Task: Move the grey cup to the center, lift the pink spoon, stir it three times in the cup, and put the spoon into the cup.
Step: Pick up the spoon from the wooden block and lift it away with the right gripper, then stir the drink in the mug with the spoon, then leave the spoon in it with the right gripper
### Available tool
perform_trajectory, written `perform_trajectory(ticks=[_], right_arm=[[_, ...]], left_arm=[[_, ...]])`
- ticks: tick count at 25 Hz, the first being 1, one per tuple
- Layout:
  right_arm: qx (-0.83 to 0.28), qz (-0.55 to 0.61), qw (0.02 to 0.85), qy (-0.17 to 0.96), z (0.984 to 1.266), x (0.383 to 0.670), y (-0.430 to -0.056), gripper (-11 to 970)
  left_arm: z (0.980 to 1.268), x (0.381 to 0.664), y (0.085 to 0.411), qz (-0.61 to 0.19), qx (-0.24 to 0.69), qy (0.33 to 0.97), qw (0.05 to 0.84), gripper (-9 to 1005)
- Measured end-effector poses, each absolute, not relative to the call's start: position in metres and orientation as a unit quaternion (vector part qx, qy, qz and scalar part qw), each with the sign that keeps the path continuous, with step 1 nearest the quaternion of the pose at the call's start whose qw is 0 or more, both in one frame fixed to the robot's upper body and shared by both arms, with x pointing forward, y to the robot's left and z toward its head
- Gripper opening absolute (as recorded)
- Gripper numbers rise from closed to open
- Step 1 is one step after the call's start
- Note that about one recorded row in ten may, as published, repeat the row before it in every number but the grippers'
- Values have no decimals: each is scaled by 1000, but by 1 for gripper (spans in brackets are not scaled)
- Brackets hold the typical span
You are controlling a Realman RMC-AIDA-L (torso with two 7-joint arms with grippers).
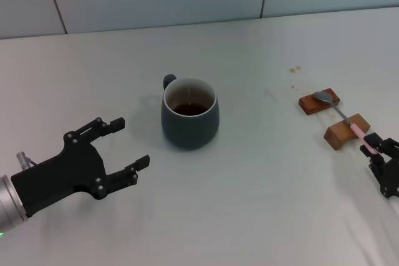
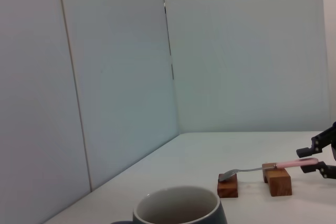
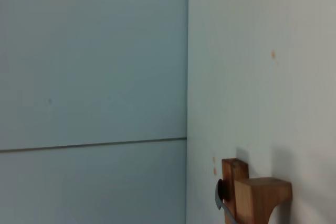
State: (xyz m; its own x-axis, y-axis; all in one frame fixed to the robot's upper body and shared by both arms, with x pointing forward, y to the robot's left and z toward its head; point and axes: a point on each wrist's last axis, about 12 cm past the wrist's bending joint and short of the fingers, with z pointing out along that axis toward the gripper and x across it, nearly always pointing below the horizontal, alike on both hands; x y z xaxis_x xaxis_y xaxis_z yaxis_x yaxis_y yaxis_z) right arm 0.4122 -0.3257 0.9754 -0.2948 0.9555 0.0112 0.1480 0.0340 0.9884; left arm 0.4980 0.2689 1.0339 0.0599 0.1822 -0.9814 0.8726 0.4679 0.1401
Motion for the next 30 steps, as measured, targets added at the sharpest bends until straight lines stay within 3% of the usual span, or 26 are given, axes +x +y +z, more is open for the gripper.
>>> perform_trajectory(ticks=[11,16,20,24,30], right_arm=[[418,526,415,613,981,412,-326,118],[356,532,473,606,999,415,-336,117],[242,522,553,602,1035,430,-361,117],[102,509,592,616,1089,458,-384,117],[-101,474,552,679,1179,499,-379,117]], left_arm=[[1034,497,269,-290,427,619,592,809],[1034,497,268,-287,432,612,597,809],[1034,497,268,-287,431,613,596,809],[1034,500,269,-287,428,621,591,809],[1034,506,270,-291,421,639,575,809]])
